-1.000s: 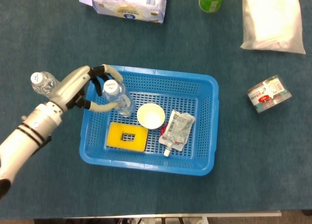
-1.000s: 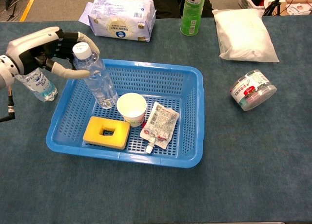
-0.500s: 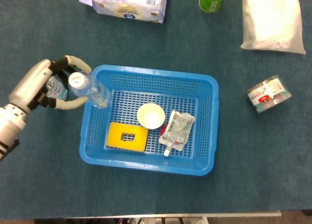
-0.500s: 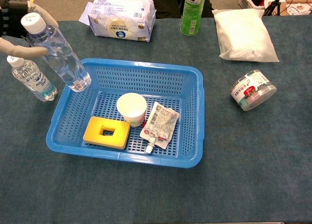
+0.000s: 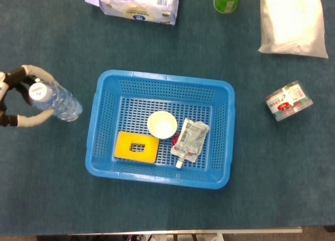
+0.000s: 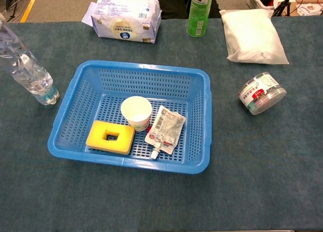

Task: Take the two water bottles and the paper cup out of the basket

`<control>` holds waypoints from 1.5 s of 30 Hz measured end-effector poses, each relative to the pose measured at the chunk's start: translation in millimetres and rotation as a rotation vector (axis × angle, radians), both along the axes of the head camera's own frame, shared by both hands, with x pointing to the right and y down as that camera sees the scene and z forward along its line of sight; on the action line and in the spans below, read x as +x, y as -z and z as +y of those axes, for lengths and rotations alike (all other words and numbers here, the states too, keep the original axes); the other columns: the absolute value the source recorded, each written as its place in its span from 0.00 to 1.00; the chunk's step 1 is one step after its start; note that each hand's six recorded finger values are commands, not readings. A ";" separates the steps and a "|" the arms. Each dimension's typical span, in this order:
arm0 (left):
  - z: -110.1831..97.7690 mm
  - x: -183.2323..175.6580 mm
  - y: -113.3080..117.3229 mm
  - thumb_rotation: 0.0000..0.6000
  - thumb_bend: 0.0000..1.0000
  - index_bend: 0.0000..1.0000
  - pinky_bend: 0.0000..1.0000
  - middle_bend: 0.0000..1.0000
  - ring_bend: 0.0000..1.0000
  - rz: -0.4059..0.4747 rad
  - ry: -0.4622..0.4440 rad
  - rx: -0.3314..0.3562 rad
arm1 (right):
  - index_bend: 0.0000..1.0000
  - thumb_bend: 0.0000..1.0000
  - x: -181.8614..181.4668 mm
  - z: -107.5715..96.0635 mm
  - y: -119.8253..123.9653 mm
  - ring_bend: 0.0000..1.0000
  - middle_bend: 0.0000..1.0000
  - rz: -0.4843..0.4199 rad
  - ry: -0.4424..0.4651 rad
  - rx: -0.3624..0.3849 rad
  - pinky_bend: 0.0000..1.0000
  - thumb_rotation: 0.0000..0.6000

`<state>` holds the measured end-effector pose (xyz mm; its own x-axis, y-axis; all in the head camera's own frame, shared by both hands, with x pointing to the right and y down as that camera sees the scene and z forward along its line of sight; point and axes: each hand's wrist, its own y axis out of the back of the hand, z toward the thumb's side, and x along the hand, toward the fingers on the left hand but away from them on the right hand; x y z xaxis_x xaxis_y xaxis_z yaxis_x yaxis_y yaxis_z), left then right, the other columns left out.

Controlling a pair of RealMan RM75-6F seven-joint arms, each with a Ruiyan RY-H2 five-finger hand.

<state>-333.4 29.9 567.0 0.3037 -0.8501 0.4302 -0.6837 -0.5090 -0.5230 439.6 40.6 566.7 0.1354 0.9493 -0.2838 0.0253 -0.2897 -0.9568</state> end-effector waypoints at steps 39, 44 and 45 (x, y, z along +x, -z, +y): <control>56.0 -76.8 -79.1 1.00 0.23 0.38 0.47 0.39 0.31 -0.152 0.201 -0.149 | 0.34 0.12 -14.8 1.8 1.9 0.35 0.42 0.007 0.020 0.006 0.41 1.00; 60.6 -78.5 -85.5 1.00 0.23 0.36 0.43 0.34 0.25 -0.142 0.204 -0.180 | 0.34 0.12 -15.6 1.9 1.7 0.35 0.42 0.009 0.019 0.005 0.41 1.00; 61.4 -78.6 -86.5 1.00 0.23 0.35 0.41 0.33 0.23 -0.141 0.203 -0.186 | 0.34 0.12 -15.6 1.9 1.7 0.35 0.42 0.010 0.018 0.005 0.41 1.00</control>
